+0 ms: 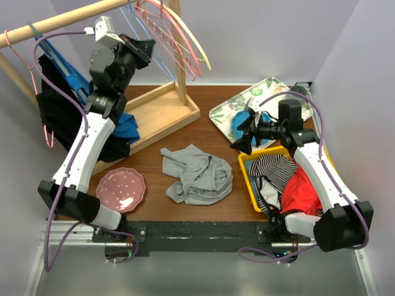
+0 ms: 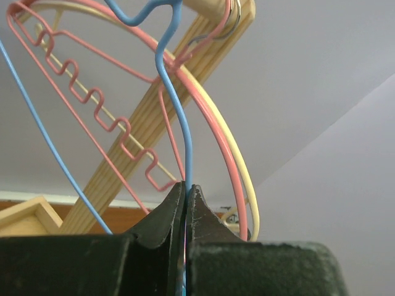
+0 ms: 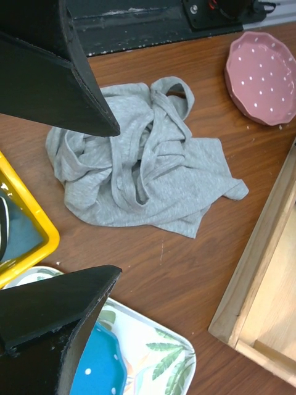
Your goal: Place the tank top on the hanger
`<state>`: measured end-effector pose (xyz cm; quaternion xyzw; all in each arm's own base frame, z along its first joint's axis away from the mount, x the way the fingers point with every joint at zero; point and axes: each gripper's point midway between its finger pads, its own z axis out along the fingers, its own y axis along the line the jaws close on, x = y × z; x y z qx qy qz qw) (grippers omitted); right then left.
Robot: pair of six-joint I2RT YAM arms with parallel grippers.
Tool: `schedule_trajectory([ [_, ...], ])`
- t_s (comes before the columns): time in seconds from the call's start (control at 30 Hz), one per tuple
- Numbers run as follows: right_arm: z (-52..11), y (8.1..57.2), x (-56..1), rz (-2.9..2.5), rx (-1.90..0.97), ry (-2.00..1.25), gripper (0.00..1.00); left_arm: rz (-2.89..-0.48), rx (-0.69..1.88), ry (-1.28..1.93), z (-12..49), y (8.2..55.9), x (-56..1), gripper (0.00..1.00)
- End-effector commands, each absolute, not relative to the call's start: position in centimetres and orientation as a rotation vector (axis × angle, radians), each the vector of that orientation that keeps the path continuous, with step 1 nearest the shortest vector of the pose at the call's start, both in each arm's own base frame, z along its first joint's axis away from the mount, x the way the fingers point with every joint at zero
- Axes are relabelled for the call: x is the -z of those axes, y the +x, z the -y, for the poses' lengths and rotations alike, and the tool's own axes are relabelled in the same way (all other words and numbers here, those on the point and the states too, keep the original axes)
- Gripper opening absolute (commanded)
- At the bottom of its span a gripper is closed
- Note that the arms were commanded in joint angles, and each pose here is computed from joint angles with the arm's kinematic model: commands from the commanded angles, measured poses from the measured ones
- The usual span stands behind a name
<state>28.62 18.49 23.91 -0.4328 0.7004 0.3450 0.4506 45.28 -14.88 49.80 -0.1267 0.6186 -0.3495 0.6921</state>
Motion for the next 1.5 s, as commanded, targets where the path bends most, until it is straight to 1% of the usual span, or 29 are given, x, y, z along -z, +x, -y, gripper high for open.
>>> schedule_trajectory([
  [0.0, -18.9, 27.4, -25.1, -1.646, -0.883, -1.151, 0.89, -1.319, 0.856, -0.218, 15.1, 41.7, -51.1, 0.00],
  [0.07, -19.0, 27.1, -25.1, -1.643, -0.895, -1.172, 0.89, -1.296, 0.882, -0.193, 15.0, 39.6, -51.8, 0.00],
  [0.1, -18.9, 26.9, -25.5, -1.640, -0.888, -1.197, 0.89, -1.316, 0.884, -0.190, 15.0, 39.3, -50.8, 0.00],
  [0.17, -19.1, 26.7, -25.6, -1.649, -0.880, -1.232, 0.89, -1.303, 0.902, -0.167, 14.9, 37.3, -51.2, 0.00],
  [0.2, -19.1, 26.3, -26.2, -1.642, -0.862, -1.270, 0.89, -1.325, 0.906, -0.165, 15.0, 36.9, -50.1, 0.00],
  [0.23, -19.3, 26.1, -26.4, -1.645, -0.856, -1.294, 0.89, -1.306, 0.918, -0.156, 14.8, 35.5, -50.7, 0.00],
  [0.3, -20.3, 25.4, -27.5, -1.646, -0.816, -1.371, 0.89, -1.336, 0.945, -0.146, 15.1, 34.6, -49.0, 0.00],
  [0.33, -20.9, 25.1, -28.0, -1.641, -0.801, -1.400, 0.89, -1.317, 0.980, -0.137, 15.2, 33.3, -49.4, 0.00],
  [0.37, -22.5, 24.1, -28.5, -1.618, -0.809, -1.459, 0.89, -1.329, 1.007, -0.123, 15.6, 32.7, -48.9, 0.00],
  [0.4, -23.2, 24.2, -29.8, -1.623, -0.792, -1.465, 0.89, -1.357, 1.020, -0.125, 15.9, 32.5, -47.4, 0.00],
  [0.47, -25.7, 22.8, -31.2, -1.585, -0.814, -1.522, 0.89, -1.348, 1.061, -0.107, 16.4, 30.8, -47.3, 0.00],
  [0.5, -26.7, 23.4, -32.5, -1.593, -0.794, -1.504, 0.89, -1.371, 1.079, -0.099, 17.2, 30.3, -46.3, 0.00],
  [0.57, -29.2, 22.6, -34.2, -1.557, -0.823, -1.520, 0.89, -1.374, 1.072, -0.115, 17.4, 29.3, -45.9, 0.00],
  [0.6, -30.2, 22.7, -36.5, -1.530, -0.826, -1.478, 0.89, -1.398, 1.092, -0.103, 18.6, 28.5, -45.1, 0.00],
  [0.63, -31.4, 23.4, -36.4, -1.554, -0.822, -1.465, 0.89, -1.415, 1.084, -0.110, 18.8, 28.1, -44.6, 0.00],
  [0.67, -32.6, 22.9, -36.9, -1.544, -0.837, -1.462, 0.89, -1.415, 1.067, -0.148, 18.8, 28.3, -44.3, 0.00],
  [0.7, -33.6, 22.9, -38.8, -1.519, -0.858, -1.416, 0.89, -1.434, 1.080, -0.149, 19.5, 27.8, -43.6, 0.00],
  [0.8, -35.6, 23.2, -39.8, -1.545, -0.920, -1.335, 0.89, -1.445, 1.052, -0.240, 19.0, 27.7, -42.3, 0.00],
  [0.97, -36.0, 26.2, -38.9, -1.690, -0.843, -1.123, 0.89, -1.464, 1.039, -0.352, 19.0, 27.8, -40.5, 0.00],
  [1.07, -36.9, 26.7, -37.9, -1.737, -0.817, -1.063, 0.89, -1.473, 1.046, -0.385, 19.5, 27.8, -39.9, 0.00],
  [1.17, -38.1, 26.7, -37.0, -1.756, -0.791, -1.058, 0.87, -1.487, 1.038, -0.417, 20.2, 28.0, -39.3, 0.00],
  [1.23, -38.4, 27.4, -36.0, -1.781, -0.723, -1.040, 0.81, -1.502, 1.042, -0.428, 20.8, 28.0, -38.8, 0.00],
  [1.27, -38.6, 27.4, -35.6, -1.789, -0.706, -1.037, 0.70, -1.501, 1.036, -0.437, 20.8, 28.1, -38.8, 0.00],
  [1.33, -38.1, 28.2, -35.0, -1.809, -0.643, -1.000, 0.57, -1.505, 1.035, -0.436, 21.1, 27.9, -38.7, 0.00],
  [1.37, -37.8, 28.3, -34.4, -1.824, -0.626, -0.996, 0.52, -1.499, 1.026, -0.445, 20.9, 27.9, -38.7, 0.00],
  [1.4, -37.7, 28.3, -34.2, -1.824, -0.616, -0.996, 0.42, -1.503, 1.022, -0.449, 20.9, 27.9, -38.5, 0.00],
  [1.43, -37.3, 28.2, -34.4, -1.817, -0.611, -0.991, 0.36, -1.495, 1.021, -0.448, 20.7, 27.8, -38.7, 0.00],
  [1.47, -37.1, 28.1, -33.8, -1.829, -0.605, -0.997, 0.23, -1.497, 1.017, -0.448, 20.7, 27.8, -38.5, 0.00],
])
